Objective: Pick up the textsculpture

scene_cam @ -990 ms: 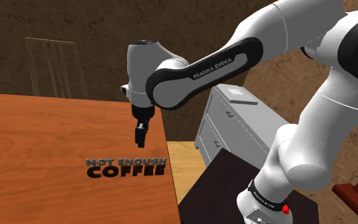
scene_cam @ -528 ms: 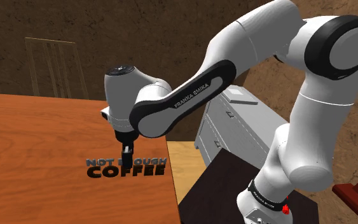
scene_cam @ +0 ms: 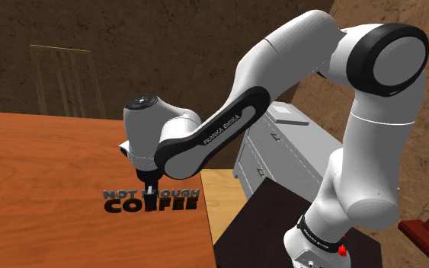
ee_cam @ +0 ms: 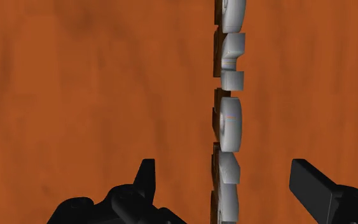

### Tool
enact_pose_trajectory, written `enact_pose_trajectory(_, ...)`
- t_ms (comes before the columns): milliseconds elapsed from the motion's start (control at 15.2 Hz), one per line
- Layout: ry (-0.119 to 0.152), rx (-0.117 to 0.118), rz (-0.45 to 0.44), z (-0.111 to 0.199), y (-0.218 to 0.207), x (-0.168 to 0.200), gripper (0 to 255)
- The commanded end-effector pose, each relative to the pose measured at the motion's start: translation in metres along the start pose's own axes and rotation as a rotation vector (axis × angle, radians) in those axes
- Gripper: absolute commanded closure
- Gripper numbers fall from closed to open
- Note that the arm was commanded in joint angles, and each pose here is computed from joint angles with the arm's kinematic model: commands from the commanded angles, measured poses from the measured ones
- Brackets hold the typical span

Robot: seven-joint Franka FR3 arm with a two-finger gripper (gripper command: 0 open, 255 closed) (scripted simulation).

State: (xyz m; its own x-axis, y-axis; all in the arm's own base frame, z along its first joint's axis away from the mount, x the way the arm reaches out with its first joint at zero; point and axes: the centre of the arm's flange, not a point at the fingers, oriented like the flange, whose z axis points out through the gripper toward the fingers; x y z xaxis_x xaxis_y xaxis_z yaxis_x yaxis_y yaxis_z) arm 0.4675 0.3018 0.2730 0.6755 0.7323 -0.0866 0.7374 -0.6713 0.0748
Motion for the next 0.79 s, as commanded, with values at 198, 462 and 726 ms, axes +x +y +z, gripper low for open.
enact_pose_trajectory(198,0.000,0.000,0.000,0.003,0.000,0.000,255)
enact_pose_trajectory(462,0.000,0.000,0.000,0.003,0.000,0.001,255)
enact_pose_trajectory(726,0.000,0.000,0.000,-0.008,0.001,-0.001,255)
